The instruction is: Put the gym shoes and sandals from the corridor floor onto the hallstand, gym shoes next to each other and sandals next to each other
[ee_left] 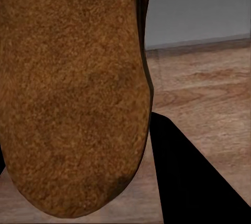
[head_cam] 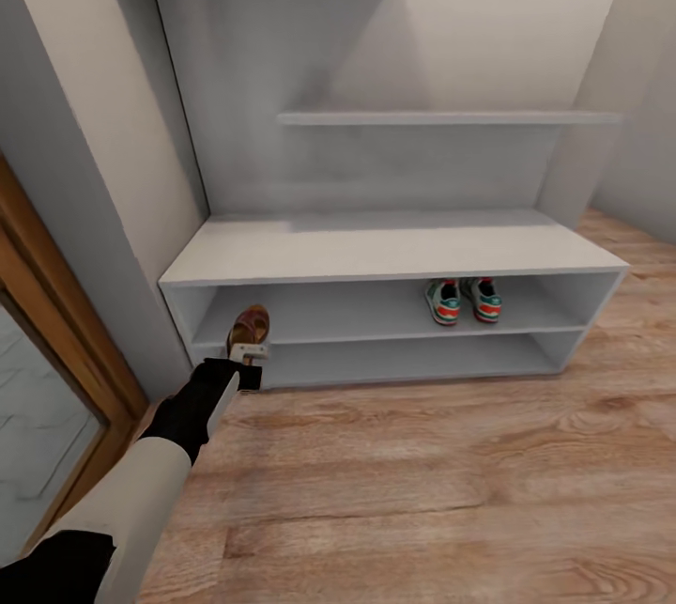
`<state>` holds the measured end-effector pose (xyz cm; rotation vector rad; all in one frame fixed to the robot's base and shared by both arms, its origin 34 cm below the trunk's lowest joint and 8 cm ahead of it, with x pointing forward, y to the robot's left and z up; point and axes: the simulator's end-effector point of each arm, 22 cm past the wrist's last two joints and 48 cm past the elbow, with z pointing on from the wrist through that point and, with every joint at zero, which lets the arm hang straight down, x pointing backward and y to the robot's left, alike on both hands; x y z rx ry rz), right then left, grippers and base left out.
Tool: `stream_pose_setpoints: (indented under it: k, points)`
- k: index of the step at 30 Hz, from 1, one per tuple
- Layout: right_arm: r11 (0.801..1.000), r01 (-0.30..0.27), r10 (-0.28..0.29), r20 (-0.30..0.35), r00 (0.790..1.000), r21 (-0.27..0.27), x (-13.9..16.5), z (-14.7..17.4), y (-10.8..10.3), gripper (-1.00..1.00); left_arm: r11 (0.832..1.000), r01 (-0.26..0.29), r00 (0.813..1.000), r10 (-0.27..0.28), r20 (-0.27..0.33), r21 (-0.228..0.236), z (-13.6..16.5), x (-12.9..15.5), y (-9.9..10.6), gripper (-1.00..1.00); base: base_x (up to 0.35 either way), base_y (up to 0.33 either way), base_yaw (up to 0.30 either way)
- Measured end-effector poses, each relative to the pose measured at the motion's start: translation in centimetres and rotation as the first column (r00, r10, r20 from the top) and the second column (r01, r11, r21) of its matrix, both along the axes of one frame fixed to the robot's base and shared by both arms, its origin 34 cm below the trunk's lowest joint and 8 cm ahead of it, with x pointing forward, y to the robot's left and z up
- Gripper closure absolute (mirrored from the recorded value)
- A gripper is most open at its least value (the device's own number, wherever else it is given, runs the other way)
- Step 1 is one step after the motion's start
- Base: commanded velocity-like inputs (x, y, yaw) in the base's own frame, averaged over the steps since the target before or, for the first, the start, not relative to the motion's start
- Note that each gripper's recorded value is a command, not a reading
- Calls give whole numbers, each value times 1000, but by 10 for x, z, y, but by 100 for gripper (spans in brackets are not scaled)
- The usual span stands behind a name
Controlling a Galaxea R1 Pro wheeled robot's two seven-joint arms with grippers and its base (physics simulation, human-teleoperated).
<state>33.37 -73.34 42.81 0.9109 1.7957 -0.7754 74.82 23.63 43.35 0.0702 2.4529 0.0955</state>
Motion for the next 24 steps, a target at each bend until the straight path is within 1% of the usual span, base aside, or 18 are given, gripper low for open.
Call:
stream_pose_setpoints:
  k: [3, 5, 6, 8, 10, 15, 24]
  points:
    - [1000, 0, 0, 0, 1000, 0, 0, 0, 0, 100, 1000, 1, 1000, -1, -1, -3, -1, 0, -1, 100, 214, 0, 0]
    - [1000, 0, 0, -1, 1000, 0, 0, 0, 0, 100, 1000, -1, 999, 1, -36, -6, -18, -10, -1, 100, 84, 0, 0]
    - [1000, 0, 0, -1, 1000, 0, 0, 0, 0, 100, 1000, -1, 999, 1, -40, -5, -21, -11, -1, 100, 48, 0, 0]
    - [1000, 0, 0, -1, 1000, 0, 0, 0, 0, 100, 1000, -2, 999, 1, -37, -5, -27, -13, 0, 100, 31, 0, 0]
    - [1000, 0, 0, -1, 1000, 0, 0, 0, 0, 100, 1000, -2, 1000, 2, -21, -6, -31, -12, 0, 100, 13, 0, 0]
    - [1000, 0, 0, 0, 1000, 0, 0, 0, 0, 100, 1000, -4, 1000, 4, -18, -11, -38, -14, -1, 100, 73, 0, 0]
    - [1000, 0, 0, 0, 1000, 0, 0, 0, 0, 100, 1000, -6, 1000, 5, -19, -13, -39, -15, -2, 100, 288, 0, 0]
